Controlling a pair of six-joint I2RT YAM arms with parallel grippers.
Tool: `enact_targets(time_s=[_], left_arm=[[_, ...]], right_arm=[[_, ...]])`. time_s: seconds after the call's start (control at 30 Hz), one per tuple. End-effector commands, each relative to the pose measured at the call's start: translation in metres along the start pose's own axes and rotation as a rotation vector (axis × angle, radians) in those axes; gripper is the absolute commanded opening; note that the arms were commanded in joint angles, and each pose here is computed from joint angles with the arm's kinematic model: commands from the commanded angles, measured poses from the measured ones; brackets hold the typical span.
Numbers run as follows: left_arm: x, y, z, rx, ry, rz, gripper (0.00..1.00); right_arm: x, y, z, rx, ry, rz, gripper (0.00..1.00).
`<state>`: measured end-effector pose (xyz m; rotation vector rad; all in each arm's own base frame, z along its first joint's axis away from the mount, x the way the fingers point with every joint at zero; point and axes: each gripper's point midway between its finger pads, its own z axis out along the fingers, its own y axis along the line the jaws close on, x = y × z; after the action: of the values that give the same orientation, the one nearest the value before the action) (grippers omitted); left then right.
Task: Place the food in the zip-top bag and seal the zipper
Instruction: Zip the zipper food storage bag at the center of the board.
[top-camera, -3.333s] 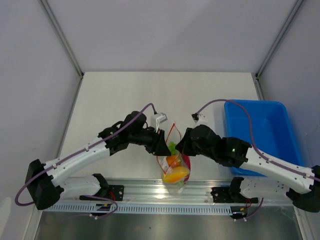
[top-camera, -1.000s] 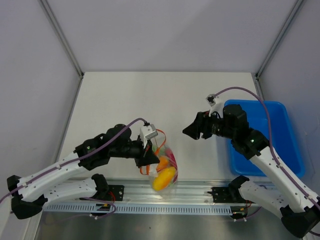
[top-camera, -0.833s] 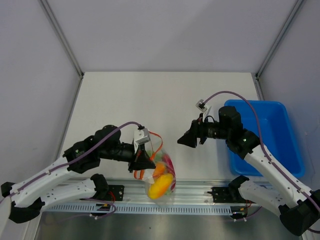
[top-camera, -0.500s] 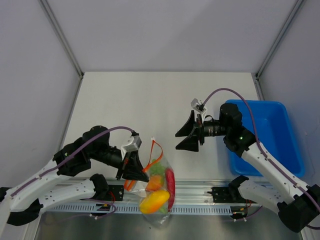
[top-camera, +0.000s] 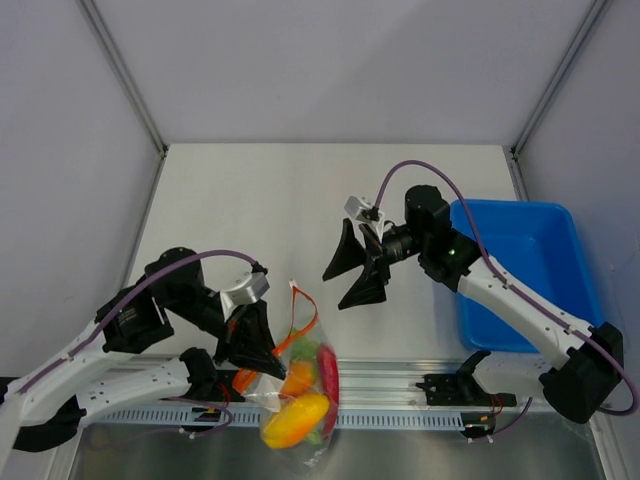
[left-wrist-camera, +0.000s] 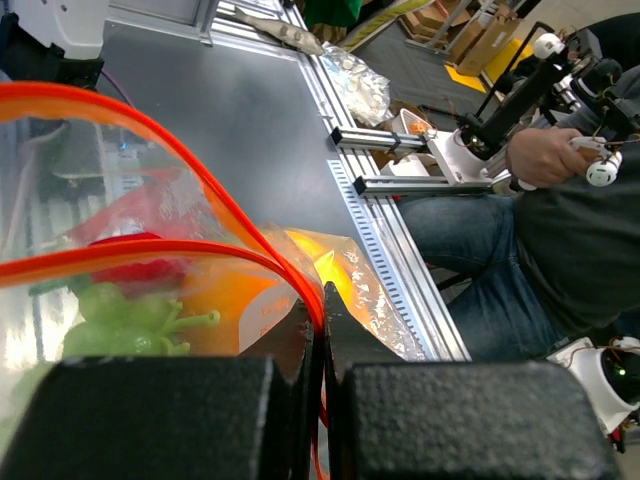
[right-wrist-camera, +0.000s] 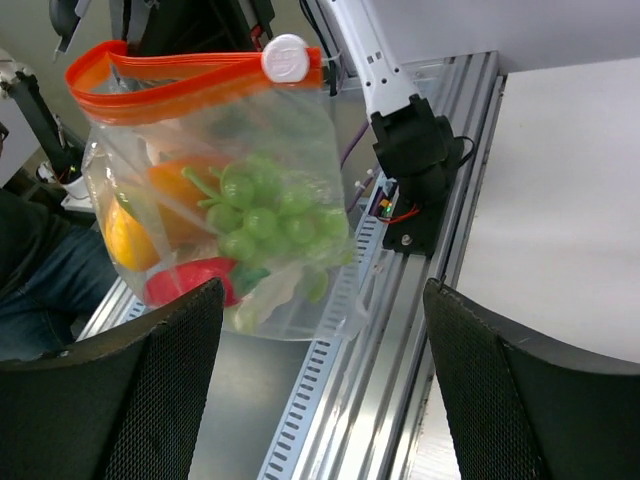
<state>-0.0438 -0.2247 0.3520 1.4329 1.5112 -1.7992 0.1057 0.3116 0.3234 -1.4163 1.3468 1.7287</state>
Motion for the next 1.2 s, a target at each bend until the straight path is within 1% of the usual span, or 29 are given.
enact_targets(time_s=[0.0, 0.17, 0.3, 0.57, 0.7, 0.93, 1.03, 1.07, 1.1, 1.13, 1.17], left_arm=[[-0.026, -0.032, -0.008, 0.081, -0.064, 0.108, 0.01], [-0.028, -0.041, -0.01, 0.104, -0.078, 0.118, 0.01], [-0.03, -0.045, -0.011, 0.119, -0.083, 0.118, 0.01], [-0.032, -0.047, -0.011, 0.117, -0.092, 0.131, 0.01], [-0.03, -0.045, -0.011, 0.114, -0.089, 0.125, 0.01], [-0.03, -0.043, -0.01, 0.116, -0.089, 0.126, 0.0], [-0.029, -0.042, -0.01, 0.104, -0.091, 0.123, 0.0], [-0.029, -0.042, -0.011, 0.1, -0.093, 0.126, 0.0], [-0.027, -0.04, -0.01, 0.089, -0.092, 0.118, 0.01], [-0.027, -0.039, -0.01, 0.083, -0.093, 0.118, 0.01], [-0.026, -0.039, -0.011, 0.081, -0.096, 0.122, 0.01]], right_arm=[[-0.018, 0.002, 0.004, -0.054, -0.004, -0.092, 0.82], [-0.036, 0.0, 0.018, -0.106, -0.015, -0.143, 0.83], [-0.04, -0.004, 0.034, -0.179, 0.008, -0.136, 0.83], [-0.039, 0.031, 0.065, -0.388, 0.068, -0.169, 0.83], [-0.034, 0.046, 0.072, -0.447, 0.086, -0.174, 0.82], [-0.029, 0.055, 0.083, -0.5, 0.107, -0.166, 0.82], [-0.026, 0.063, 0.085, -0.546, 0.12, -0.17, 0.76], [-0.026, 0.066, 0.085, -0.557, 0.126, -0.164, 0.7], [-0.021, 0.07, 0.082, -0.563, 0.148, -0.101, 0.65], [-0.021, 0.073, 0.08, -0.6, 0.13, -0.168, 0.52], [-0.02, 0.08, 0.075, -0.615, 0.145, -0.102, 0.45]])
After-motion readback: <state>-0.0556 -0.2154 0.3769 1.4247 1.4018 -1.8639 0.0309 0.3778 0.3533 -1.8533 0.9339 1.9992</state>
